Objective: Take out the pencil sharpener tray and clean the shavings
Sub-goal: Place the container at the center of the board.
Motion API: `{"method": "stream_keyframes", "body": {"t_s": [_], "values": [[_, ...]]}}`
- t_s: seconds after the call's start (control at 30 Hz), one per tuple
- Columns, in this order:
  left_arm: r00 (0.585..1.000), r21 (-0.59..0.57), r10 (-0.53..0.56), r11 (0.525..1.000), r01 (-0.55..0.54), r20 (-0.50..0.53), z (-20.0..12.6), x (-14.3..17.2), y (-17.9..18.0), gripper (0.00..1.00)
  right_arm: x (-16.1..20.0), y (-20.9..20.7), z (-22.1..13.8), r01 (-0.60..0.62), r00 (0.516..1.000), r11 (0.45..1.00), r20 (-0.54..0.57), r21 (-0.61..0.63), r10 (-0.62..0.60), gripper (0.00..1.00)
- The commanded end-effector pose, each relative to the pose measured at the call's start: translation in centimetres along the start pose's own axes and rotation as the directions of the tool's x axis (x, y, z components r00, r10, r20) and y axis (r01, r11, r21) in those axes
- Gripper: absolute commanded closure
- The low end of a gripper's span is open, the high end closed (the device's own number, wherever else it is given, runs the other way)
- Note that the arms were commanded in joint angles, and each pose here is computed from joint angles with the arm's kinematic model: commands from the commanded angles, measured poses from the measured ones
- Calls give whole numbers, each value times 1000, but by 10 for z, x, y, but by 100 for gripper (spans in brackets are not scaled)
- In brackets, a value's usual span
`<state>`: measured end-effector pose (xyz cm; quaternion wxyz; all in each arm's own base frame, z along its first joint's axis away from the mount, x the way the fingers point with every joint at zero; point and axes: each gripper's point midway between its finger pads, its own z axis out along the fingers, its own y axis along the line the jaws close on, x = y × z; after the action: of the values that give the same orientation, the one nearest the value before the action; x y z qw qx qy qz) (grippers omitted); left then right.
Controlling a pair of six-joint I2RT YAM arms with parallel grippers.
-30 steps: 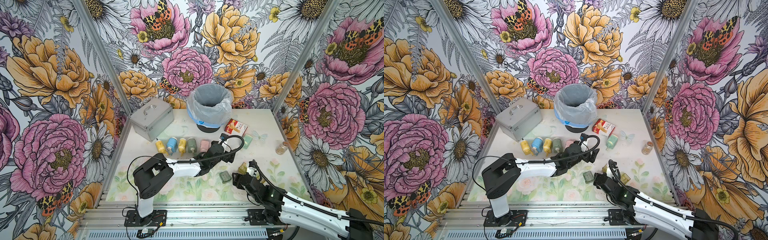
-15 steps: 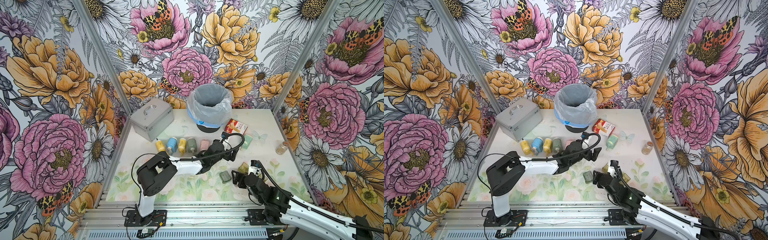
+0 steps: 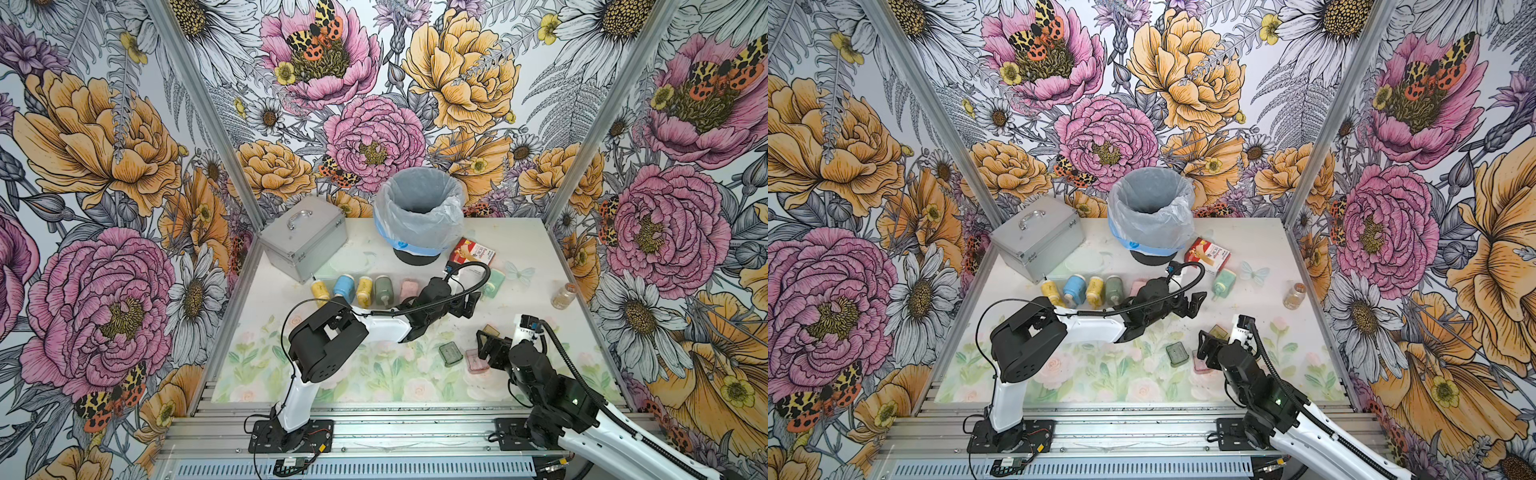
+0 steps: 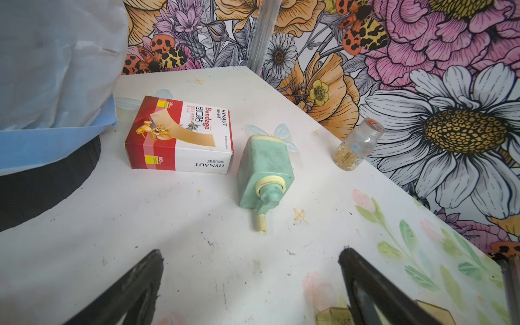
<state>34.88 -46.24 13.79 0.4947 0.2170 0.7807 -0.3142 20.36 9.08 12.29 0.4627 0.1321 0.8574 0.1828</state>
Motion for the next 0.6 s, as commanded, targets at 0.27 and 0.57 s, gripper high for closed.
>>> {"method": "stream_keyframes", "body": {"t_s": [0.27,0.57], "values": [[998,54,-39,998,37,44,30,-24,-5,1,-40,-3,-5,-108,994,994,-31,16,108,10],[999,84,-24,996,22,26,59,-13,-2,1,-65,-23,0,-274,959,961,-60,38,276,11]]}}
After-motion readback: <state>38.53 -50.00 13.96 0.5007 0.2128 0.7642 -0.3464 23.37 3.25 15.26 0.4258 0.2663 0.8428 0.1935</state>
